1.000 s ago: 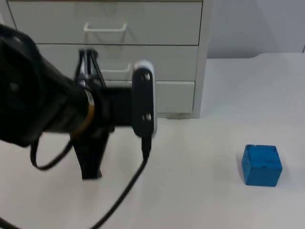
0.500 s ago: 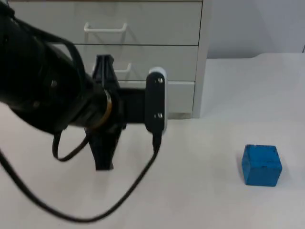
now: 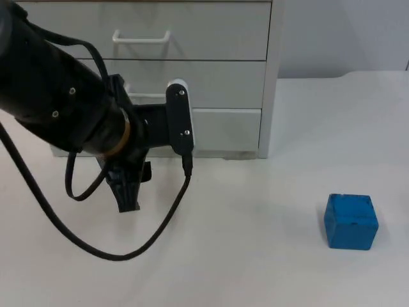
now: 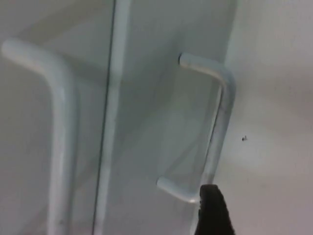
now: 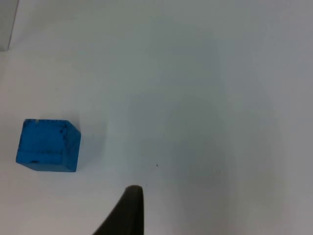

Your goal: Open the drawer with the left hand, place the block into the drawer with the right hand, then close the drawer with the left hand.

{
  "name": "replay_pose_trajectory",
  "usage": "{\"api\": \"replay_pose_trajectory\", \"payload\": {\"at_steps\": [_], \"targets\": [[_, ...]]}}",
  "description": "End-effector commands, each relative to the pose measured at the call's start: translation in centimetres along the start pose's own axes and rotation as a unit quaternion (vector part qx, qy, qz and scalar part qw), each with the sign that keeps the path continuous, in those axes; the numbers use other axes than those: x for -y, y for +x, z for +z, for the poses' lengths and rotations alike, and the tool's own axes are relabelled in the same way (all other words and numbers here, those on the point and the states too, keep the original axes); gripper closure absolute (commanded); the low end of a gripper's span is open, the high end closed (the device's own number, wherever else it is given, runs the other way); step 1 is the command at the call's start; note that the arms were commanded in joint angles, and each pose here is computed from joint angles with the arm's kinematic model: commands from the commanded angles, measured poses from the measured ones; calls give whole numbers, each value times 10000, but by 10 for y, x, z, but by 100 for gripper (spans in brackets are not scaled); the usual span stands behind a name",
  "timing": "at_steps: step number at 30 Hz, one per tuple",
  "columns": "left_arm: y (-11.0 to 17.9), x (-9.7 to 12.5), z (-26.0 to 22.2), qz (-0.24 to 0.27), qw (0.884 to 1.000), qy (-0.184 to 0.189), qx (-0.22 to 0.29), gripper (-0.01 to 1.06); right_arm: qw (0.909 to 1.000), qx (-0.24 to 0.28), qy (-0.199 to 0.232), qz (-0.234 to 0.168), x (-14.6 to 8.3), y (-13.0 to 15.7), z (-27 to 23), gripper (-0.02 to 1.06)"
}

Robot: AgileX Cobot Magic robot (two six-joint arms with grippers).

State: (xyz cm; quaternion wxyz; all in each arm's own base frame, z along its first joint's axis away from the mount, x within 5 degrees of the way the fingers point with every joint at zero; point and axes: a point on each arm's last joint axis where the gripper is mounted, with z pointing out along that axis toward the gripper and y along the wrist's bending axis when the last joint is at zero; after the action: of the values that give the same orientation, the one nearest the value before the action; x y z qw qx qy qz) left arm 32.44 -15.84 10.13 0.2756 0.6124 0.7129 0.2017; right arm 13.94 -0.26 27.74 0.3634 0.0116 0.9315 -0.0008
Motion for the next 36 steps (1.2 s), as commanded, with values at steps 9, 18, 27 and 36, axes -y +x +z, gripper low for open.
{"api": "replay_pose_trajectory", "payload": {"at_steps": [9, 18, 27, 36], "targets": [[-8, -5, 30, 44, 9997, -142, -206, 53, 9999, 102, 39, -47, 1, -1, -1, -1], [-13, -4, 36, 40, 10000, -9, -49, 89, 9999, 102, 39, -47, 1, -1, -1, -1], [-4, 30, 17, 392, 9985, 323, -194, 105, 9999, 113, 39, -47, 1, -1, -1, -1], [-7, 82, -49, 551, 9963, 660, -20, 105, 9999, 137, 39, -47, 1, -2, -1, -1]]}}
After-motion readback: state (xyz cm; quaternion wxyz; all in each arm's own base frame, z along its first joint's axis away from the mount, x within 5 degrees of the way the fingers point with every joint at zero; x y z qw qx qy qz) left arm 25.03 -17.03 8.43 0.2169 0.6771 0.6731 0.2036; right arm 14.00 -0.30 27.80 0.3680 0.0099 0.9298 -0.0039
